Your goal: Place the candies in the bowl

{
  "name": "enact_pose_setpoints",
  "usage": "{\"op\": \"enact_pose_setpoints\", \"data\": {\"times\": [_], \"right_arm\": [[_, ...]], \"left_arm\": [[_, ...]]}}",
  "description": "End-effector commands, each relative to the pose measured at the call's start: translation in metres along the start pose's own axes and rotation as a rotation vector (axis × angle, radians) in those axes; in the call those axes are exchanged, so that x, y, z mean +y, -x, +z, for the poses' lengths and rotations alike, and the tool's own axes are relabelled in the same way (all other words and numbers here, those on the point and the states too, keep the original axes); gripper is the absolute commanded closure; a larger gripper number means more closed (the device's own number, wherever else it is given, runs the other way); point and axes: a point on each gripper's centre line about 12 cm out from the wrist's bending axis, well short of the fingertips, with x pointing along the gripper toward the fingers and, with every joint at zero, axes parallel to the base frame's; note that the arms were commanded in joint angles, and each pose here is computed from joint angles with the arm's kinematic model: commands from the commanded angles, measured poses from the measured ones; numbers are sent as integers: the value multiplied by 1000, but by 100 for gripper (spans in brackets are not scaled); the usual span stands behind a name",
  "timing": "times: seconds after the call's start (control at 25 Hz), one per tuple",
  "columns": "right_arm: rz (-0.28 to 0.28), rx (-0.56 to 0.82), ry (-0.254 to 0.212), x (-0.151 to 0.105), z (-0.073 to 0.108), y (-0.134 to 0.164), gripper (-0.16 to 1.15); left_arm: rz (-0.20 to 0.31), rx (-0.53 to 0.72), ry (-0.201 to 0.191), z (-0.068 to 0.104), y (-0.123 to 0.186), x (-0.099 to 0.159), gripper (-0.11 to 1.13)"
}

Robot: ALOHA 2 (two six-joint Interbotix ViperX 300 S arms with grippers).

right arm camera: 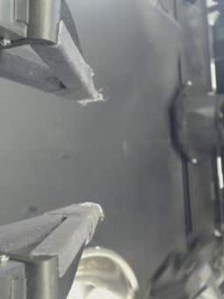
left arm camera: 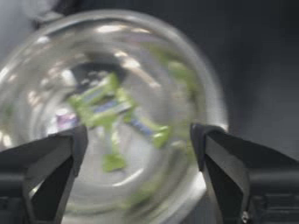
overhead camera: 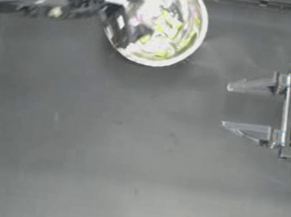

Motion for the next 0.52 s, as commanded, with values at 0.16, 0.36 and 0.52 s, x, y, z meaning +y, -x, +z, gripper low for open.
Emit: {"op": "enact_pose_setpoints", "data": {"times": [0.16, 0.36, 0.52], "right_arm": [[-1, -17, -3, 0, 5, -1, 0], [-7, -19, -4, -1, 6, -1, 0], [-16, -19, -6, -4, 6, -1, 0]], "left_arm": [[-75, -152, -24, 11, 68, -31, 4], [-131, -239, 4, -3, 101, -44, 4], [-164, -286, 9, -18, 120, -51, 4]]}}
